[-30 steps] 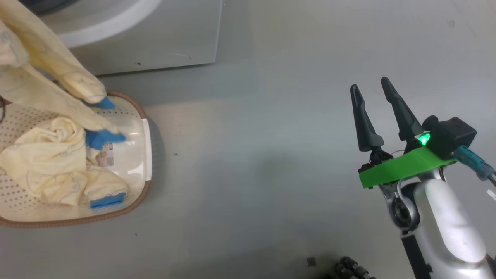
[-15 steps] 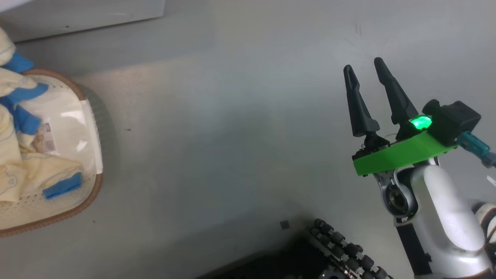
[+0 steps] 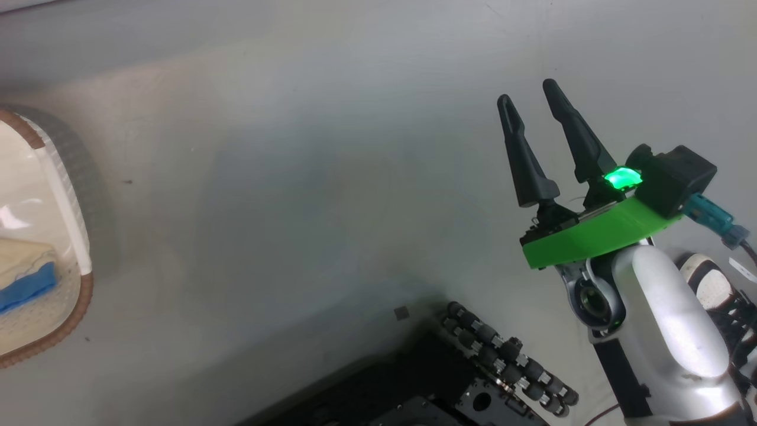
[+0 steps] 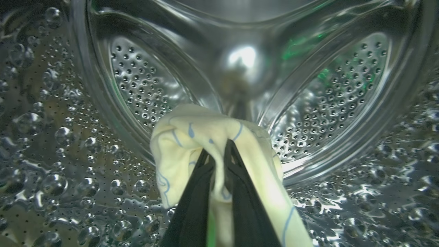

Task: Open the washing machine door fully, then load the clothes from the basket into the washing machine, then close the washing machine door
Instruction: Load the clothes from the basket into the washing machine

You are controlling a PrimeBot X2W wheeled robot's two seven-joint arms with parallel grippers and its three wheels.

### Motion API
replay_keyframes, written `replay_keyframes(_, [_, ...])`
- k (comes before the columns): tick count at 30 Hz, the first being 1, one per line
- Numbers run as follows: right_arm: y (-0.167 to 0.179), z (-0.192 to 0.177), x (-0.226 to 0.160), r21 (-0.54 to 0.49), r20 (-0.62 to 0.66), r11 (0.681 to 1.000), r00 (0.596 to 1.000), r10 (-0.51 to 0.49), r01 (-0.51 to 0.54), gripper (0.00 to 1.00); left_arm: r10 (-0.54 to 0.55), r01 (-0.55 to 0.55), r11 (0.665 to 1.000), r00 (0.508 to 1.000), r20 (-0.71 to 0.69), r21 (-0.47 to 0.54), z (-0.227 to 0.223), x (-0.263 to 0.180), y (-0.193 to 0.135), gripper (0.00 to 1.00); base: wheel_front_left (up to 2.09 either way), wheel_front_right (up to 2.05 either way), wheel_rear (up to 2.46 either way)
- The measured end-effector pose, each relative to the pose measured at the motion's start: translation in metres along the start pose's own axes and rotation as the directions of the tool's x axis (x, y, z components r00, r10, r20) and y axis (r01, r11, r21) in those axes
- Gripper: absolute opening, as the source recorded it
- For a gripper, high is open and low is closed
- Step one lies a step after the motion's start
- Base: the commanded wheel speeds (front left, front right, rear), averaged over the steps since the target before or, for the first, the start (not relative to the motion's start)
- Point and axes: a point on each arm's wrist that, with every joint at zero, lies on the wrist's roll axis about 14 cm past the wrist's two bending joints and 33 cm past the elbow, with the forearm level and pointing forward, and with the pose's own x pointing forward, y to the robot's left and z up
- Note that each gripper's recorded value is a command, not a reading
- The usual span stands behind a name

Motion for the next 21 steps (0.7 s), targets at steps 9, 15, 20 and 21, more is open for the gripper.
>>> replay_keyframes(9, [0.002, -0.008, 0.002, 0.002, -0.017, 1.000, 1.000, 0.007, -0.007, 1.00, 0.022, -0.017, 0.998, 0.996, -0.086, 0.057, -0.032, 0.001, 0.007, 0.00, 0.00, 0.00, 0.00])
replay_keyframes(15, [0.003, -0.010, 0.003, 0.004, -0.021, 1.000, 1.000, 0.010, -0.010, 1.00, 0.012, -0.005, 0.998, 0.992, -0.128, 0.056, -0.050, -0.002, 0.003, 0.00, 0.00, 0.00, 0.00])
replay_keyframes(20, [0.003, -0.012, 0.004, 0.006, -0.027, 1.000, 1.000, 0.009, -0.009, 1.00, -0.003, 0.013, 0.998, 0.988, -0.154, 0.068, -0.059, -0.002, 0.000, 1.00, 0.00, 0.00, 0.00])
replay_keyframes(21, [0.002, -0.013, 0.004, 0.007, -0.027, 1.000, 1.000, 0.008, -0.008, 1.00, -0.002, 0.013, 0.998, 0.987, -0.161, 0.068, -0.061, -0.003, 0.000, 1.00, 0.00, 0.00, 0.00])
